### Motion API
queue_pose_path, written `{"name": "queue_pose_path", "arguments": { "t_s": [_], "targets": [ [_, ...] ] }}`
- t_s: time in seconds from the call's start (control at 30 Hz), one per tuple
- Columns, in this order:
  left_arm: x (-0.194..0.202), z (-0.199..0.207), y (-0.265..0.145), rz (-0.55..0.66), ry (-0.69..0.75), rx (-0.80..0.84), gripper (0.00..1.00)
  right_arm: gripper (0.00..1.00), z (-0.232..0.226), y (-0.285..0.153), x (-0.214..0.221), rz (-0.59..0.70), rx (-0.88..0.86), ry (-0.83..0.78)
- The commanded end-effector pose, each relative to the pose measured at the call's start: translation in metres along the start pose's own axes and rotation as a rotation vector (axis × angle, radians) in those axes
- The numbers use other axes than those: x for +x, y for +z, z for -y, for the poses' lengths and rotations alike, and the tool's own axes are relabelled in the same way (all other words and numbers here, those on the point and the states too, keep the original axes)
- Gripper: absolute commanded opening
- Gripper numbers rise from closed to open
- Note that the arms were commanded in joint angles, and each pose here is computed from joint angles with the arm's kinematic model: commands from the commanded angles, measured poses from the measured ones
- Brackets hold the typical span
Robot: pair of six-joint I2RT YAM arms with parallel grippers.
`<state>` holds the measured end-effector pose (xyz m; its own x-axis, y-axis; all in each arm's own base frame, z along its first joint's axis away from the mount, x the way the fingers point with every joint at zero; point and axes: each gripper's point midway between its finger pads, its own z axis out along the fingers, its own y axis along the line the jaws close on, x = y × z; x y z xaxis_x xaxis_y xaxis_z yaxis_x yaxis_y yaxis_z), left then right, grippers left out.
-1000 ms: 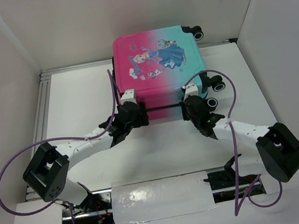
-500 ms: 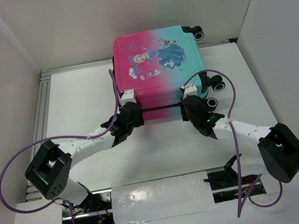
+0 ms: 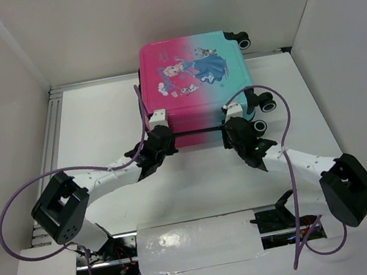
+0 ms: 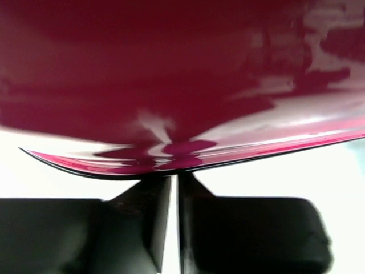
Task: Pack the luggage
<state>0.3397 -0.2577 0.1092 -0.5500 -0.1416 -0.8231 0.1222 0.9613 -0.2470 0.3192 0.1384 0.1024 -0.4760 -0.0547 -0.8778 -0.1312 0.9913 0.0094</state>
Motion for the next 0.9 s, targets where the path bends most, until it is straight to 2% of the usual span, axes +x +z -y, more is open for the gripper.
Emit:
{"name": "queue_pose_path", "arguments": {
  "t_s": [0.0, 0.03, 0.07, 0.1, 0.13, 0.33, 0.47, 0.7, 0.87],
  "targets": [
    [-0.009, -0.004, 0.009, 0.050, -0.002, -0.025, 0.18, 0.00, -0.010, -0.008, -0.044, 0.117, -0.025, 0.043],
    [-0.014, -0.003, 0.009, 0.062, -0.006, -0.029, 0.16, 0.00, -0.010, -0.008, -0.044, 0.117, -0.025, 0.043],
    [-0.010, -0.004, 0.012, 0.053, -0.001, -0.035, 0.09, 0.00, -0.010, -0.008, -0.044, 0.117, -0.025, 0.043],
    [-0.008, -0.006, 0.012, 0.044, 0.004, -0.040, 0.09, 0.00, -0.008, -0.008, -0.044, 0.119, -0.014, 0.043],
    [-0.005, -0.008, 0.014, 0.042, -0.001, -0.054, 0.00, 0.00, -0.009, -0.006, -0.041, 0.111, -0.013, 0.052],
    [0.004, -0.023, 0.014, 0.013, -0.025, -0.091, 0.00, 0.00, 0.004, -0.004, -0.028, 0.076, 0.058, 0.108],
    [0.001, -0.048, 0.008, 0.010, -0.066, -0.113, 0.00, 0.00, 0.018, -0.003, -0.016, 0.039, 0.113, 0.157],
    [-0.009, -0.084, -0.011, 0.040, -0.139, -0.152, 0.00, 0.00, 0.053, -0.009, -0.013, 0.052, 0.178, 0.275],
    [0.000, -0.109, -0.017, 0.011, -0.145, -0.228, 0.00, 0.00, 0.074, -0.011, -0.001, 0.030, 0.237, 0.314]
  ]
}}
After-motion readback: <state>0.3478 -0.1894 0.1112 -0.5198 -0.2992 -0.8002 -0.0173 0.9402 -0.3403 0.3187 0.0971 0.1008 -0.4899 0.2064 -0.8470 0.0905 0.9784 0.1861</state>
